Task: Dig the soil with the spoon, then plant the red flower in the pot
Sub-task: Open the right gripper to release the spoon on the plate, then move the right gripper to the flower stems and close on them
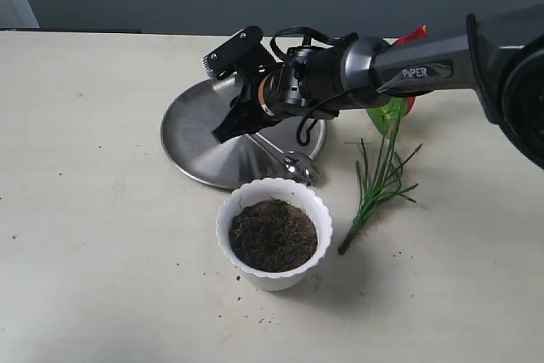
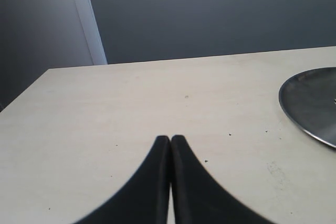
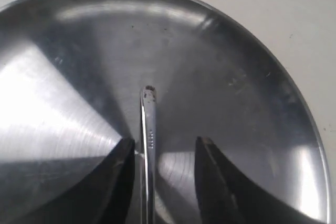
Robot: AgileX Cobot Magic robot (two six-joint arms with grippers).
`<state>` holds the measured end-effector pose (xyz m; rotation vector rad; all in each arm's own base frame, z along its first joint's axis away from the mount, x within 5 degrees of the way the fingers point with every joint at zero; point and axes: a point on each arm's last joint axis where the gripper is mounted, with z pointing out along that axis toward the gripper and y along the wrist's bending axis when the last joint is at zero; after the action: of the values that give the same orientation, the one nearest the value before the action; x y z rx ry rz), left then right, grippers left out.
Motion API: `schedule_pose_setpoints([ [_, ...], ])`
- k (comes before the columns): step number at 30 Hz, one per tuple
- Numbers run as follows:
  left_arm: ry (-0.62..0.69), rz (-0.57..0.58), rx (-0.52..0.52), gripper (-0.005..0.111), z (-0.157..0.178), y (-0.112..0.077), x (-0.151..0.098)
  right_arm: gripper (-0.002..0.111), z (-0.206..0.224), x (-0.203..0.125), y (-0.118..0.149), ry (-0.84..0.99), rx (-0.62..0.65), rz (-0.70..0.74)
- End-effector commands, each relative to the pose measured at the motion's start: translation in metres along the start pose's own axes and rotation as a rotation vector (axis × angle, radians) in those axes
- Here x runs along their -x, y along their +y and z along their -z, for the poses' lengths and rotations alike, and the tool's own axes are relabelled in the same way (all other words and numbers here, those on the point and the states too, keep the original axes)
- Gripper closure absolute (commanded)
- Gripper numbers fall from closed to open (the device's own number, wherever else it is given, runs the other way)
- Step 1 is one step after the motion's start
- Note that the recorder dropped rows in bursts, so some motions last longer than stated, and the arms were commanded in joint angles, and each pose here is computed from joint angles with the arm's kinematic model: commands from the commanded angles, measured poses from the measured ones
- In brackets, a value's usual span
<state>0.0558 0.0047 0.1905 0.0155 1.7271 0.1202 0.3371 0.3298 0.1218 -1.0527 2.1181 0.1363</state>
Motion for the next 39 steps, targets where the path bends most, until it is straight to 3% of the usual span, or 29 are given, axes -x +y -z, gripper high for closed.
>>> schedule_pose_setpoints([
  [1, -0.019, 0.009, -0.008, 0.106, 0.001, 0.000, 0.002, 0.069, 0.015, 0.010, -0.009, 0.005, -0.044, -0.035],
  [12, -0.019, 0.009, -0.008, 0.106, 0.001, 0.000, 0.002, 0.069, 0.109, 0.034, -0.041, 0.167, -0.201, -0.349],
  [16, -0.019, 0.009, -0.008, 0.106, 0.001, 0.000, 0.002, 0.069, 0.137, 0.034, -0.047, 0.212, -0.232, -0.396],
  [23, -0.012, 0.009, -0.008, 0.106, 0.001, 0.000, 0.002, 0.069, 0.166, -0.010, -0.042, 0.268, -0.226, -0.416],
  [29, -0.012, 0.009, -0.008, 0.106, 0.001, 0.000, 0.002, 0.069, 0.168, -0.064, -0.033, 0.277, -0.213, -0.601],
  [33, -0.012, 0.009, -0.008, 0.106, 0.001, 0.000, 0.002, 0.069, 0.154, -0.081, -0.047, 0.286, -0.273, -0.791],
  [39, -0.012, 0.009, -0.008, 0.106, 0.001, 0.000, 0.002, 0.069, 0.130, -0.095, -0.065, 0.295, -0.280, -0.855],
])
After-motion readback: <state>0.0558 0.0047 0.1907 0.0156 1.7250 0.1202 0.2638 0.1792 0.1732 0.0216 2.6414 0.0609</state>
